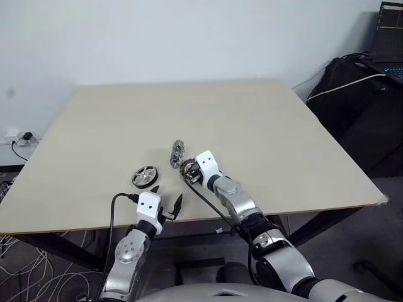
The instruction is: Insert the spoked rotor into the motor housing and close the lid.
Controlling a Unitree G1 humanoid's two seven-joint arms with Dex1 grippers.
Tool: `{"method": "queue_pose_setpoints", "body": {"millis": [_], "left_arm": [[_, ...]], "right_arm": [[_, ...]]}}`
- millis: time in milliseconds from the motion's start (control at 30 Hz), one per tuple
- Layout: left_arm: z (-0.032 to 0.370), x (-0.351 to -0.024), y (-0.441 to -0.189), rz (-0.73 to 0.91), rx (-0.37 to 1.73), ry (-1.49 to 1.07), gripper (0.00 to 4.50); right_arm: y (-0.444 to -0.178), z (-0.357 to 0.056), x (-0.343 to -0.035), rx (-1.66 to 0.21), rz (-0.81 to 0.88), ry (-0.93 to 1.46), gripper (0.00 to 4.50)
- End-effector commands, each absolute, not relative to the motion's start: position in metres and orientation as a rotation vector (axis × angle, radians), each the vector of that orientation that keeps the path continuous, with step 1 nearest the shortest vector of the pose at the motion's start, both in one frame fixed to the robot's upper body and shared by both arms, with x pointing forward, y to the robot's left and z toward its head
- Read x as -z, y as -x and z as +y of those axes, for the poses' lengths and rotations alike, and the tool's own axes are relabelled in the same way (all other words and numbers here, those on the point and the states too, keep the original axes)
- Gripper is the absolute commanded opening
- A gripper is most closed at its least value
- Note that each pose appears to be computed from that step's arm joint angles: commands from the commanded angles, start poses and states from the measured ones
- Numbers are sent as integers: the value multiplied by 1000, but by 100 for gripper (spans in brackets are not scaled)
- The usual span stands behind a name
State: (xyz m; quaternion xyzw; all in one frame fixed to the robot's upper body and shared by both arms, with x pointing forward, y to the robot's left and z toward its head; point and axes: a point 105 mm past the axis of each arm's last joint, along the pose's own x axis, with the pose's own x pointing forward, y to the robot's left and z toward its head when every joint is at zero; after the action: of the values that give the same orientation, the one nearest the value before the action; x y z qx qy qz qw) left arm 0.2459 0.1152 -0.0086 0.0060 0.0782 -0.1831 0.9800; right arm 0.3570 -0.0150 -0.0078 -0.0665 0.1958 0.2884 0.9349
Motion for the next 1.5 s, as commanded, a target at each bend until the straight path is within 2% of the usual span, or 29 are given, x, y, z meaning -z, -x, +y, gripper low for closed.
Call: {"method": "queue_pose_setpoints", "body": {"millis": [33,200,333,467,667,1033,1500], "left_arm": [[116,-1,-251,110,361,-4,450],[116,-1,-251,110,362,-3,450],[116,-1,-251,110,362,-2,450],[116,-1,-251,111,364,1,450],[114,0,-252,113,376,5,450],[114,-1,-253,112,373,7,450],[116,-1,-251,108,357,8,450]], "right_arm": [[-366,-9,-11,-601,328,121,145],[-367,-12,-14,-577,311,114,301],[-365,-16,-21,-582,287,76,301],[-358,-18,-35,-584,255,-4,212],[-348,-14,-34,-557,314,33,9],[-364,-2,-34,-550,385,111,3],[-376,2,-18,-545,458,134,3]]}}
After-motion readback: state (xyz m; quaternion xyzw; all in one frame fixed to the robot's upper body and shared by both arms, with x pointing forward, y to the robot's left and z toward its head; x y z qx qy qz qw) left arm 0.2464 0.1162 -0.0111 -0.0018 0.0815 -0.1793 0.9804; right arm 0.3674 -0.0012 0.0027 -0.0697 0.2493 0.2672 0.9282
